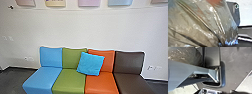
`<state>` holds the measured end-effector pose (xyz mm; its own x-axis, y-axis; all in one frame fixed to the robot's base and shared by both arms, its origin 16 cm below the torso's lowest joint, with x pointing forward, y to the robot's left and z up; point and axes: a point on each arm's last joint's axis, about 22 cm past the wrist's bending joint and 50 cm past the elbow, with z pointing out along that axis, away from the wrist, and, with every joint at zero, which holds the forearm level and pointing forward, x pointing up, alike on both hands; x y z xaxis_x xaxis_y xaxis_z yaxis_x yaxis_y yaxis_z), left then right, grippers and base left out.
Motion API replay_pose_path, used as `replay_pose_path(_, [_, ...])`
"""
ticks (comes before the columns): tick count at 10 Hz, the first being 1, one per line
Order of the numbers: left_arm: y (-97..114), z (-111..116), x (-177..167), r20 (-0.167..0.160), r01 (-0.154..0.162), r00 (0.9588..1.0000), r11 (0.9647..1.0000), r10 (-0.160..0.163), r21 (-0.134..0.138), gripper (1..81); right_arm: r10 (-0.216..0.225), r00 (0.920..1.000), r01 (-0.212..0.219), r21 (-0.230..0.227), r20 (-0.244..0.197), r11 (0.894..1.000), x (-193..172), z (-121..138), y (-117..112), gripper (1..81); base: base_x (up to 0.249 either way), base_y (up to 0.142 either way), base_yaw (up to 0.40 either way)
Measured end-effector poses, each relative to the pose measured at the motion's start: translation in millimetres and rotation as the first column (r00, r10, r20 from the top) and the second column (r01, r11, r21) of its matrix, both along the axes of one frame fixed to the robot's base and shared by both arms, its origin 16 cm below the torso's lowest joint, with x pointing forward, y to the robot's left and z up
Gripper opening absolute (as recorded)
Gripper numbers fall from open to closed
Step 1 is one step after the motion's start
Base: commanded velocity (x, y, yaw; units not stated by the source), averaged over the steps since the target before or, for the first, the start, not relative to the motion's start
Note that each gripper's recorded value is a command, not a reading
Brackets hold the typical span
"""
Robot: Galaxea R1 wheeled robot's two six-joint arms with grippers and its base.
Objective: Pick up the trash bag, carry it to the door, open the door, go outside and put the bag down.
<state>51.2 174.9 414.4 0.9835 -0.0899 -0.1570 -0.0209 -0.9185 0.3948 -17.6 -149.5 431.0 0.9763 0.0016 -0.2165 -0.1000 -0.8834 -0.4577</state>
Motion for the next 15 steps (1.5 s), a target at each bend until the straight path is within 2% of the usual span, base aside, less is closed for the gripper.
replay_pose_path(2, [8, 0, -19, -0.011, -0.007, 0.9999, 0.9996, 0.007, 0.027, 1.0, 0.013, 0.9998, -0.013, -0.017, -0.017, 1.000, -20, 1, -1, 81.1, 0.000, 0.000, 0.000])
replay_pose_path(4, [9, 0, -30, -0.013, -0.010, 0.9999, 0.9988, 0.010, 0.047, 1.0, 0.024, 0.9995, -0.024, -0.003, -0.021, 1.000, -32, 6, 14, 81.1, 0.000, 0.000, 0.000])
replay_pose_path(6, [1, 5, -24, 0.025, -0.012, 0.9996, 0.9992, 0.011, 0.039, 1.0, 0.026, 0.9995, -0.026, -0.008, 0.018, 1.000, -25, 7, 11, 81.1, 0.000, 0.000, 0.000])
replay_pose_path(9, [4, 12, -23, 0.075, -0.013, 0.9971, 0.9990, 0.010, 0.042, 1.0, 0.027, 0.9965, -0.026, -0.008, 0.079, 1.000, -17, 11, 12, 81.1, 0.000, 0.000, 0.000])
replay_pose_path(11, [4, 15, -19, 0.103, -0.015, 0.9946, 0.9990, 0.010, 0.042, 1.0, 0.027, 0.9947, -0.026, -0.009, 0.099, 1.000, -19, 12, 12, 81.1, 0.000, 0.000, 0.000])
replay_pose_path(15, [1, 16, -23, 0.103, -0.013, 0.9946, 0.9992, 0.010, 0.038, 1.0, 0.030, 0.9945, -0.026, -0.034, 0.100, 0.999, -23, 7, 7, 81.1, 0.000, 0.000, 0.000])
